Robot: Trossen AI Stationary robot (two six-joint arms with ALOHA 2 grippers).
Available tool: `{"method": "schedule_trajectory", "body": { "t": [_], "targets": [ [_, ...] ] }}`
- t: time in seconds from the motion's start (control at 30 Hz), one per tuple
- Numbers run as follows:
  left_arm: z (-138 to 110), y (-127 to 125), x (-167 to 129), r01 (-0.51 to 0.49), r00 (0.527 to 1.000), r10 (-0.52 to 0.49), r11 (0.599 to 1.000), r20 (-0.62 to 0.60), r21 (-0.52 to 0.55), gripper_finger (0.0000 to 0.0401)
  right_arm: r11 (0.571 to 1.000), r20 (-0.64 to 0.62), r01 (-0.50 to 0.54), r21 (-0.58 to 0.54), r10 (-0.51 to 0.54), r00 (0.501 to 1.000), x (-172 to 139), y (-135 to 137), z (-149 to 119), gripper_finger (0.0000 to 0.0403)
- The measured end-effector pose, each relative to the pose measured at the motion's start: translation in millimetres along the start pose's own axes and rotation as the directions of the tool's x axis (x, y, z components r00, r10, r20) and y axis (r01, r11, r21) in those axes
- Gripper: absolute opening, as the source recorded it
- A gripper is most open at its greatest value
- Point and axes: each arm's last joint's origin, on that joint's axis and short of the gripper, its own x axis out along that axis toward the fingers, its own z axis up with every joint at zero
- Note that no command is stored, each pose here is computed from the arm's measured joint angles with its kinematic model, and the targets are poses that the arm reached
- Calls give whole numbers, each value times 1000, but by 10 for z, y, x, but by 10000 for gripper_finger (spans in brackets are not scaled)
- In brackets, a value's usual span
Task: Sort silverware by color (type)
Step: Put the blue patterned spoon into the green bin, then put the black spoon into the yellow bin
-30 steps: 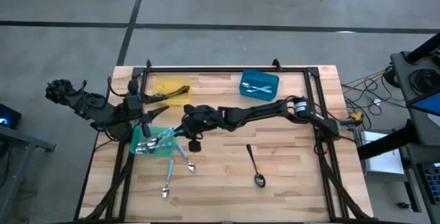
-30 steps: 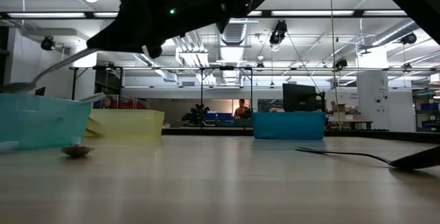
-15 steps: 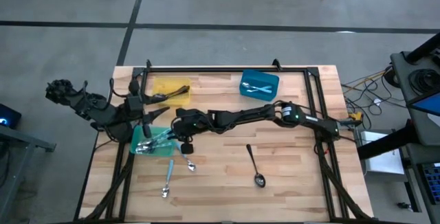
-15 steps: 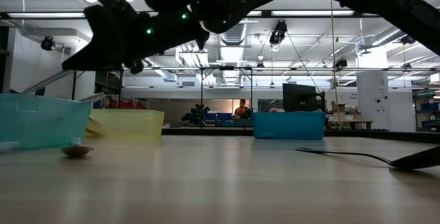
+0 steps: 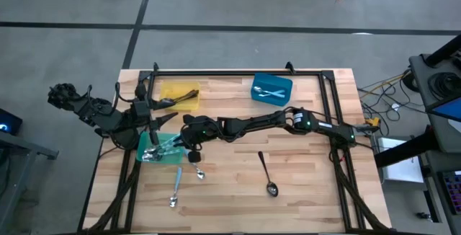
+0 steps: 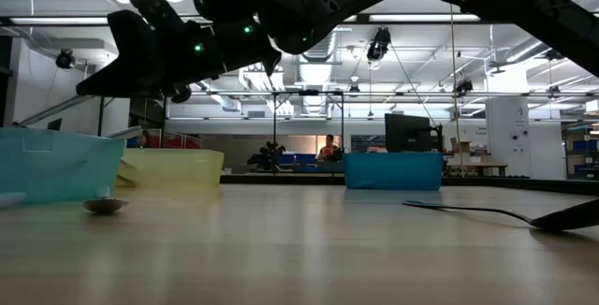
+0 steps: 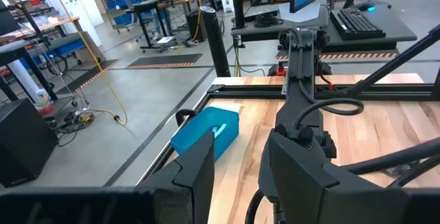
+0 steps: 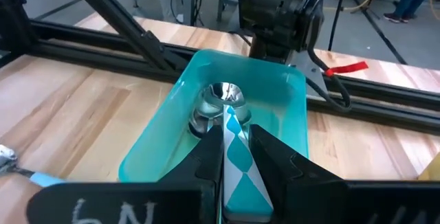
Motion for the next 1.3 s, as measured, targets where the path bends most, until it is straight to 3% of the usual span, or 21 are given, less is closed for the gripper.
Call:
{"method": "schedule_trajectory", "body": {
  "t": [0.63, 1.1, 1.3],
  "targets": [
    [3, 0, 0, 0, 1000, 0, 1000, 2, -2, 118, 1000, -31, 3, 17, -2, 1000, 3, 8, -64, 61],
    [1, 0, 0, 0, 1000, 0, 1000, 1, -13, 118, 999, -90, -3, 38, 7, 996, -32, 11, -64, 157],
    [-1, 0, 0, 0, 1000, 0, 1000, 0, -29, 118, 1000, -215, -29, 8, 30, 976, -299, 13, 201, 172]
  ]
}}
